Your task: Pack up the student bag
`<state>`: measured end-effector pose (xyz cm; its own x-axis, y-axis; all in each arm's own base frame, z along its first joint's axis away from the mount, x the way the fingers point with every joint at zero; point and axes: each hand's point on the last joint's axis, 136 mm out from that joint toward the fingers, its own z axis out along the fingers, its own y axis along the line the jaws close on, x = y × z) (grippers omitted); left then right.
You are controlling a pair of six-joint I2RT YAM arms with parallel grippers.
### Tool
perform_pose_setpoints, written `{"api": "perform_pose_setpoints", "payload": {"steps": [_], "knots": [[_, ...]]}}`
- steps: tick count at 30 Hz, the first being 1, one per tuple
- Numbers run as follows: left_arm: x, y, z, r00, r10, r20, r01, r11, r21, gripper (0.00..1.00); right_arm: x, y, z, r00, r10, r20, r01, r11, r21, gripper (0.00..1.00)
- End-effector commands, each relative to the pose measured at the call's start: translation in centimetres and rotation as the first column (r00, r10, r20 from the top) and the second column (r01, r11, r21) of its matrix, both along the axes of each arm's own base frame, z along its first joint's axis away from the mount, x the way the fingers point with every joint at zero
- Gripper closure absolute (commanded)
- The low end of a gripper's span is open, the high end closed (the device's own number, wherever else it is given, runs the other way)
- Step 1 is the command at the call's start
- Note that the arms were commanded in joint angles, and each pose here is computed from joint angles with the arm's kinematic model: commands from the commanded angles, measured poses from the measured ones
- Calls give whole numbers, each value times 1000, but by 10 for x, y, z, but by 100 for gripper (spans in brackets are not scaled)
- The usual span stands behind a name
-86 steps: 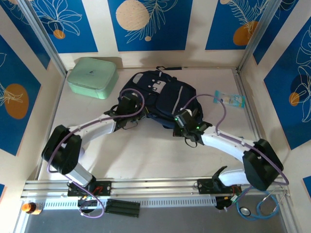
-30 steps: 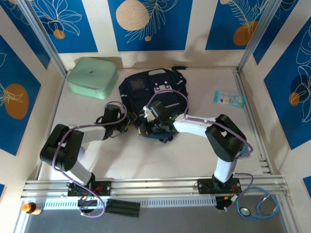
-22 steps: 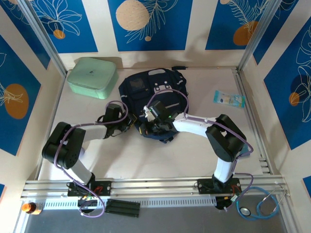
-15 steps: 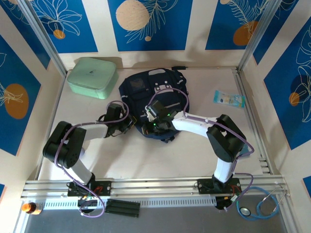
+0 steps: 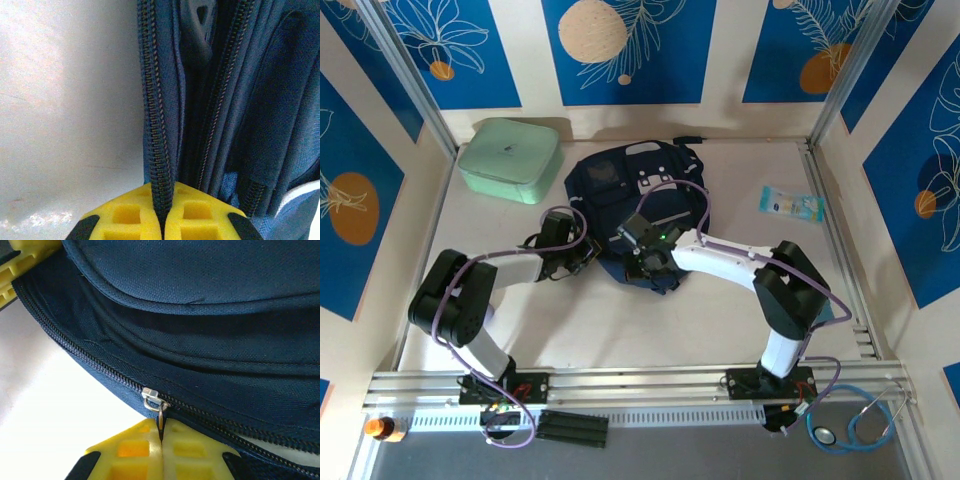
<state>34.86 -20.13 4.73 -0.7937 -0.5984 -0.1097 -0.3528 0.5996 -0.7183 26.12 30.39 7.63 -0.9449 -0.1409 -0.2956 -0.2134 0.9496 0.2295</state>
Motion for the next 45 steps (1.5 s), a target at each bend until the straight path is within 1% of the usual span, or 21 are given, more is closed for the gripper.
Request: {"api": "perform_pose_setpoints", "payload": {"steps": [1,6,8,12,14,17,19,24,28,33,36,38,40,42,43,45], "knots": [[12,-2,18,998,-25,61,24,999,23,100,-9,-15,-4,1000,8,-15,-9,997,-73,97],[12,-6,22,997,-47,69,45,999,23,100,-3,-6,-9,1000,4,-15,-5,996,-89,91],[12,-7,21,997,-52,64,51,999,20,99,-1,-3,-12,1000,-4,-14,3,996,-89,86],[11,-8,22,996,-53,66,52,999,16,98,3,1,-15,1000,-16,-16,14,995,-98,84],[12,-7,22,996,-49,68,48,999,19,98,4,-1,-16,1000,-21,-9,20,993,-112,84],[12,-6,22,997,-47,69,45,999,26,98,5,-2,-12,1000,-15,17,17,994,-105,93],[13,-3,21,997,-46,68,43,998,44,98,6,-6,-6,999,-21,41,25,994,-102,96],[22,3,27,995,-43,86,35,995,91,98,3,-30,13,992,-20,125,36,991,-126,98],[31,3,36,993,-55,108,43,993,106,98,2,-62,24,979,-32,201,65,986,-156,99],[36,1,45,990,-50,132,37,994,100,98,4,-106,22,967,-149,207,184,969,-163,100],[40,1,47,989,-43,141,28,995,101,98,6,-130,15,953,-247,177,277,944,-177,100],[41,1,47,989,-40,142,25,994,103,98,8,-139,12,944,-295,148,318,934,-165,100],[43,1,46,989,-40,142,24,994,108,97,10,-135,13,947,-293,135,310,941,-136,100],[44,4,44,989,-42,139,24,992,127,91,12,-122,15,960,-247,133,260,961,-94,100],[45,7,42,990,-46,136,25,988,150,87,12,-112,16,969,-211,128,221,973,-66,100],[45,18,32,993,-42,112,18,978,209,82,13,-91,19,982,-145,125,146,989,-3,100]]}}
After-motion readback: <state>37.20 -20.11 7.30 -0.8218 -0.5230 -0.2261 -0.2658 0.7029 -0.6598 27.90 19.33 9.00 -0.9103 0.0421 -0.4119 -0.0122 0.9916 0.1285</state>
